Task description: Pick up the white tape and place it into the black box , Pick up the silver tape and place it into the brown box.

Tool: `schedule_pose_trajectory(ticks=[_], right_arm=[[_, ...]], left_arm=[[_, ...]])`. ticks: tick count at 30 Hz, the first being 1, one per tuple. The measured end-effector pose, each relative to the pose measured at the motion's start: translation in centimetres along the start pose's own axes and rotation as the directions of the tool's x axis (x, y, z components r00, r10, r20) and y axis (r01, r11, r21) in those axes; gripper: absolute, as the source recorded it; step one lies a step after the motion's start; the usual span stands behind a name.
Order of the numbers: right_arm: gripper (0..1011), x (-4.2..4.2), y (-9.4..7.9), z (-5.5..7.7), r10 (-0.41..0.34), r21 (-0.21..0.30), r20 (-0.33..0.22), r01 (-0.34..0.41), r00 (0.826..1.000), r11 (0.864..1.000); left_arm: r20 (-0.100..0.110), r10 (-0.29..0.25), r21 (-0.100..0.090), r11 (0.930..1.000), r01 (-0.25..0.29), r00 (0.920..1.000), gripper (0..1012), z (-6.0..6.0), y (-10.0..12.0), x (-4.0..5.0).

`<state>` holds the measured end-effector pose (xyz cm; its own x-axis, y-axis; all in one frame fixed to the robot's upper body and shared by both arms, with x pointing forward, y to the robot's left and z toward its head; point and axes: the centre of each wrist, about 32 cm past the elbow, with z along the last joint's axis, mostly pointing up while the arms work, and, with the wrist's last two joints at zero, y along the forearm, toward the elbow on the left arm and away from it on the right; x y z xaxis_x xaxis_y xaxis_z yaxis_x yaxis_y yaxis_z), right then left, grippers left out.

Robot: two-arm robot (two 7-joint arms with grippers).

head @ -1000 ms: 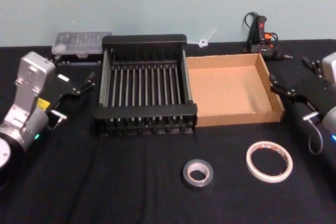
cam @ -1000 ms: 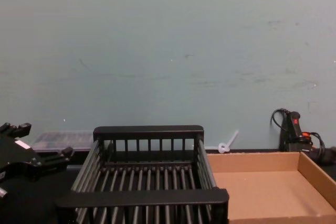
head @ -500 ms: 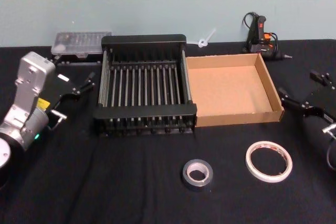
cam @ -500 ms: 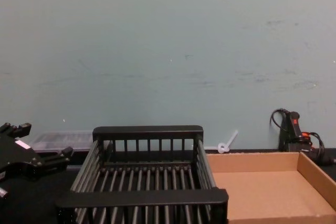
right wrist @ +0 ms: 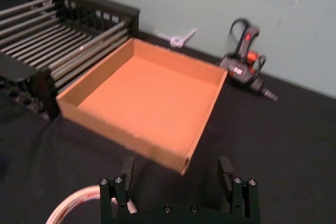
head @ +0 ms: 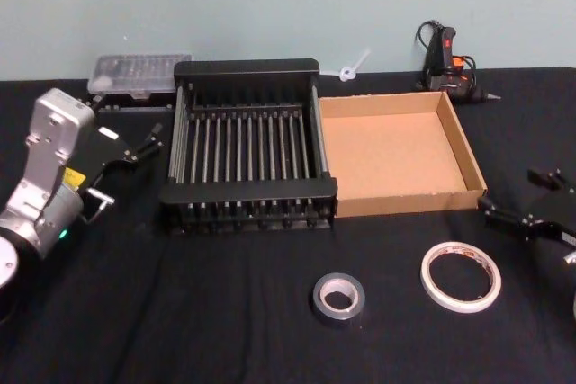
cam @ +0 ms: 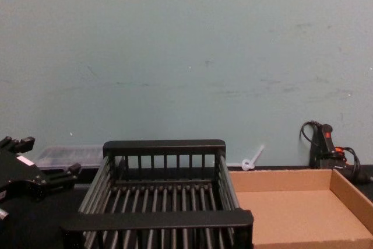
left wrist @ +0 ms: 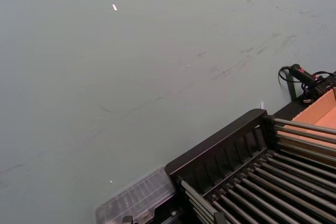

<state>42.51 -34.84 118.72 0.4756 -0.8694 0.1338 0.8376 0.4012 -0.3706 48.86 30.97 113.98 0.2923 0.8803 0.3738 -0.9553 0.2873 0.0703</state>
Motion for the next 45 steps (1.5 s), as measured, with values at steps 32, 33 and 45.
schedule_pose_trajectory(ticks=[32,33,45], right_arm=[[1002,-0.37,0.4,-1.7,0.102,-0.189,-0.058,-0.111,0.993,0.976],[1002,-0.37,0.4,-1.7,0.103,-0.191,-0.059,-0.113,0.993,0.975],[1002,-0.49,0.6,-1.9,0.113,-0.213,-0.068,-0.125,0.991,0.969]], left_arm=[[0.000,0.000,0.000,1.0000,0.000,1.0000,1001,0.0,0.0,0.00],[0.000,0.000,0.000,1.0000,0.000,1.0000,1001,0.0,0.0,0.00],[0.000,0.000,0.000,1.0000,0.000,1.0000,1001,0.0,0.0,0.00]])
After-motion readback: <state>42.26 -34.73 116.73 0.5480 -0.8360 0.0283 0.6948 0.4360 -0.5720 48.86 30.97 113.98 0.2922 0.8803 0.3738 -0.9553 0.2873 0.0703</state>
